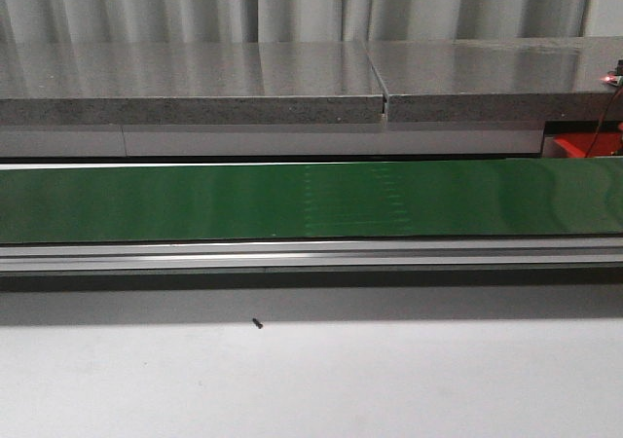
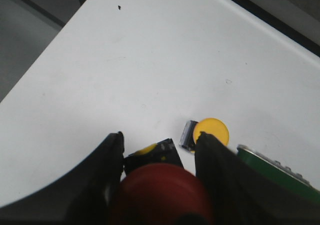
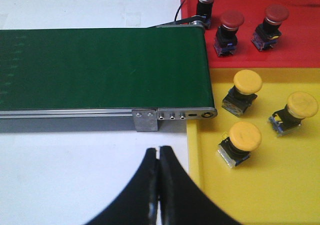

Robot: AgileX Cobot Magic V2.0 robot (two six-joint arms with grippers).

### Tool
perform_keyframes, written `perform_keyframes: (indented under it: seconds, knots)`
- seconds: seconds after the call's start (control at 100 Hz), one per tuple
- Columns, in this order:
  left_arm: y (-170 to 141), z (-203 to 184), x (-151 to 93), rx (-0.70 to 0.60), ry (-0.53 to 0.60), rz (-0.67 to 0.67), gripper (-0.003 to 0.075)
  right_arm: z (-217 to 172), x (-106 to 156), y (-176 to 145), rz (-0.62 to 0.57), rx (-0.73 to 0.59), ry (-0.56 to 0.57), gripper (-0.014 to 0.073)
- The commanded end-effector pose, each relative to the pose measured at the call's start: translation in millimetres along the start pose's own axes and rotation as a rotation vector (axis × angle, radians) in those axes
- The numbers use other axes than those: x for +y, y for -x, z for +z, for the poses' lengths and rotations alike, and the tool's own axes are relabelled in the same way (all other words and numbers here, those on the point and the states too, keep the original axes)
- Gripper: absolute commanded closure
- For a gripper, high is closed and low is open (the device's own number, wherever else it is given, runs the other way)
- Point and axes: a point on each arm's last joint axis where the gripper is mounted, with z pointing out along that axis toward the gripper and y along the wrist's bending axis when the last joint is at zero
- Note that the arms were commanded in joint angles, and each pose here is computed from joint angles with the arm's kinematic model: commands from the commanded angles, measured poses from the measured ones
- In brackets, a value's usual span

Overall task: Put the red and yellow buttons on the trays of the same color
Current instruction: 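Carry the red button onto the belt start and open the left gripper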

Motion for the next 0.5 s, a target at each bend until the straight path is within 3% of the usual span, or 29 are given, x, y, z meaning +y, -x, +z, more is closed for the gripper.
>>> perform_keyframes:
  seconds: [0.0,0.3,0.49]
  knots:
    - [-1,-40,-16,-0.122,-0.031,0.029,0.0535,-4,0,11,-0.007,-0.077,-0.003,0.0662]
    - [-45,-31,-65,-0.04,-0.103,0.162,0.0535,-4,0,11,-0.007,-0.077,-0.003,0.0662]
    - [-60,-16,-79,-0.029,-0.11,0.219,0.0535,-4,0,11,-0.007,-0.077,-0.003,0.0662]
